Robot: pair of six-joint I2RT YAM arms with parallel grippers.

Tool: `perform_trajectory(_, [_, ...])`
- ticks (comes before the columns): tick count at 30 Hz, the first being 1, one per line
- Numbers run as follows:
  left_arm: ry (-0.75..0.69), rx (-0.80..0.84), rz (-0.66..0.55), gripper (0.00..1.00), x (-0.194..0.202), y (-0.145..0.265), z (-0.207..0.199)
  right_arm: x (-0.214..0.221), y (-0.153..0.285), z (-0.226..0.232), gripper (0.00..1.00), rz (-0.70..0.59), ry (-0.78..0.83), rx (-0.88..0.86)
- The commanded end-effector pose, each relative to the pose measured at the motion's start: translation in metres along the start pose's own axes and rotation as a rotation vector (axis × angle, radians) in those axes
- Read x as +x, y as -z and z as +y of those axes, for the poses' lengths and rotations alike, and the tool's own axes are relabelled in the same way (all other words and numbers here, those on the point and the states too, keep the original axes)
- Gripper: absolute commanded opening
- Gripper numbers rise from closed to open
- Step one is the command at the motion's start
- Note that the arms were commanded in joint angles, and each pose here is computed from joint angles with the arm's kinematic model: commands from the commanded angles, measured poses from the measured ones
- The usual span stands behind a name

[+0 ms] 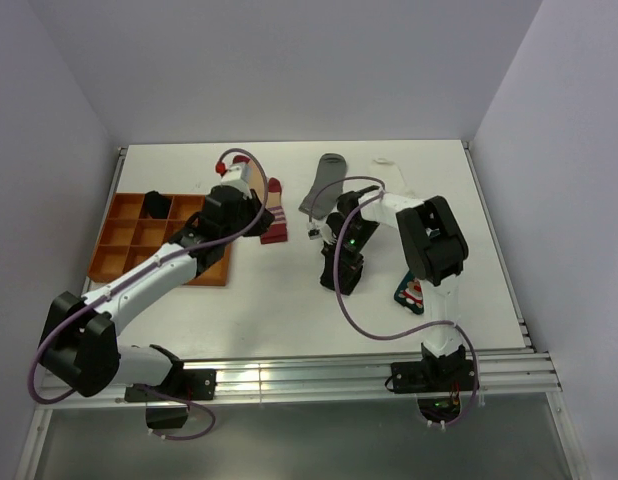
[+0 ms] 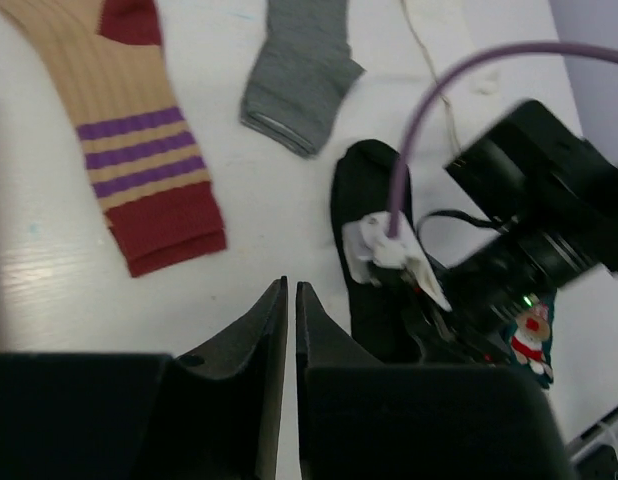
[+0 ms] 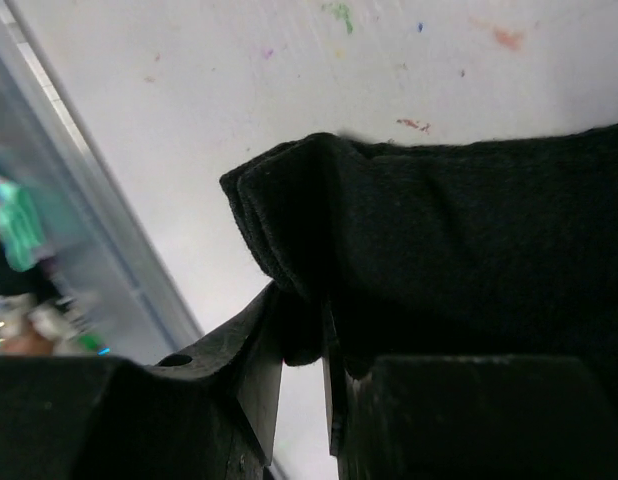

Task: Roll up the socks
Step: Roll the sock at the center of the board.

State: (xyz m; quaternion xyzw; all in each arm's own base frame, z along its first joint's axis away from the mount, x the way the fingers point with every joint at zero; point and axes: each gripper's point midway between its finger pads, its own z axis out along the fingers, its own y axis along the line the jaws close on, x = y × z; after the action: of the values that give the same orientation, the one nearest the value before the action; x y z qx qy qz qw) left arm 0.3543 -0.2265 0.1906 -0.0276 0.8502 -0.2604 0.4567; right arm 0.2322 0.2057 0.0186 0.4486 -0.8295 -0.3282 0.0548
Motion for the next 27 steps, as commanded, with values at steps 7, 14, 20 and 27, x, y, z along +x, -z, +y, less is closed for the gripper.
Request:
perform_trajectory(7, [-0.209,0.407,-0.032,0.18,0.045,0.01,-0.094,0.004,0.013,0.02,0.27,0.004,-0.171,-0.344])
perform_trajectory(14, [-0.361,0.624,0.18,0.39,0.121,-0.006,-0.132,0.014,0.015,0.009,0.27,0.015,-0.253,-0.372])
perform_trajectory(20, [-0.384,0.725,0.284,0.44,0.158,-0.023,-0.137,0.015,0.016,0.004,0.27,0.006,-0.261,-0.369])
perform_trajectory(27, [-0.4,0.77,0.331,0.47,0.178,-0.04,-0.137,0.016,0.013,0.001,0.26,0.014,-0.271,-0.369])
